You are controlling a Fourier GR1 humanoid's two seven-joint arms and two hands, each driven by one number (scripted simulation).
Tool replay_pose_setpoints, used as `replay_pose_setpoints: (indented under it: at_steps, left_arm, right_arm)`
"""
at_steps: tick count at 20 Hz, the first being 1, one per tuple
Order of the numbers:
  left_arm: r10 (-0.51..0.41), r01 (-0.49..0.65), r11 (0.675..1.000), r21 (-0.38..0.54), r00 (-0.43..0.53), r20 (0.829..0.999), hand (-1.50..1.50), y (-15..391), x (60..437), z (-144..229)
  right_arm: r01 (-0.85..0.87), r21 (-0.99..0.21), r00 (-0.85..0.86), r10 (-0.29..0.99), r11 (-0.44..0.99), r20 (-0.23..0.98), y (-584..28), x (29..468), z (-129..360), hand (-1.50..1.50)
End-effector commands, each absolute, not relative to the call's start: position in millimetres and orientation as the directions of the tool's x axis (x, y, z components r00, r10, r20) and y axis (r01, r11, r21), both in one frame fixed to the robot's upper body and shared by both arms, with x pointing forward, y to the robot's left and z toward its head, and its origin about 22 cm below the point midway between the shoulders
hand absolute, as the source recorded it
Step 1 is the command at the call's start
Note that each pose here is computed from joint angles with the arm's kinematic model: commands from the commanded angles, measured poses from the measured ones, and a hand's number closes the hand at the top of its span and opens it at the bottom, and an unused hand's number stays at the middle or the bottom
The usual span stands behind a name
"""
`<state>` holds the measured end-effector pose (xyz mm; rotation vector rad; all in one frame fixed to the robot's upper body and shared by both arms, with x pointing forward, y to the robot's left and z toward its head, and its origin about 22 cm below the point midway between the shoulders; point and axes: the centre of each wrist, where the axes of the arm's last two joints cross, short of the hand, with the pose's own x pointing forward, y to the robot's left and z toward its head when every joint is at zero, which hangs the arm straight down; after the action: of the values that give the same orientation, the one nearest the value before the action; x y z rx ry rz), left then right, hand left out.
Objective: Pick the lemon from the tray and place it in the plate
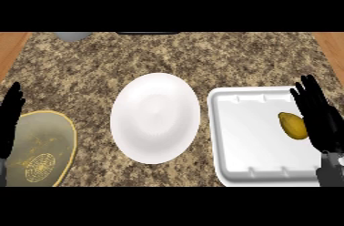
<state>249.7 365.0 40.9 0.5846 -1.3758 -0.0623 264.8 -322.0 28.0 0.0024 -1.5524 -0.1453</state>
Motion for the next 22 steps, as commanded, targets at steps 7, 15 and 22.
replay_pose_setpoints:
  at_steps: [7, 15, 22]
  left_arm:
    - [-0.457, -0.122, 0.879, 0.461, 0.063, 0.887, 0.00, 328.6, 234.7, 18.6]
    - [-0.463, -0.110, 0.877, 0.467, 0.064, 0.884, 0.00, 337.2, 201.5, -3.1]
    - [-0.463, -0.112, 0.877, 0.466, 0.054, 0.885, 0.00, 337.3, 225.3, 6.0]
  right_arm:
    - [-0.044, -0.129, -0.158, 0.121, 0.991, 0.980, -383.8, 288.4, 111.0, -1.50]
    - [0.152, 0.336, -0.419, -0.247, 0.929, 0.874, -397.8, 218.1, 46.5, -1.50]
    - [-0.043, 0.100, -0.292, -0.108, 0.994, 0.950, -460.7, 197.3, 75.1, -1.50]
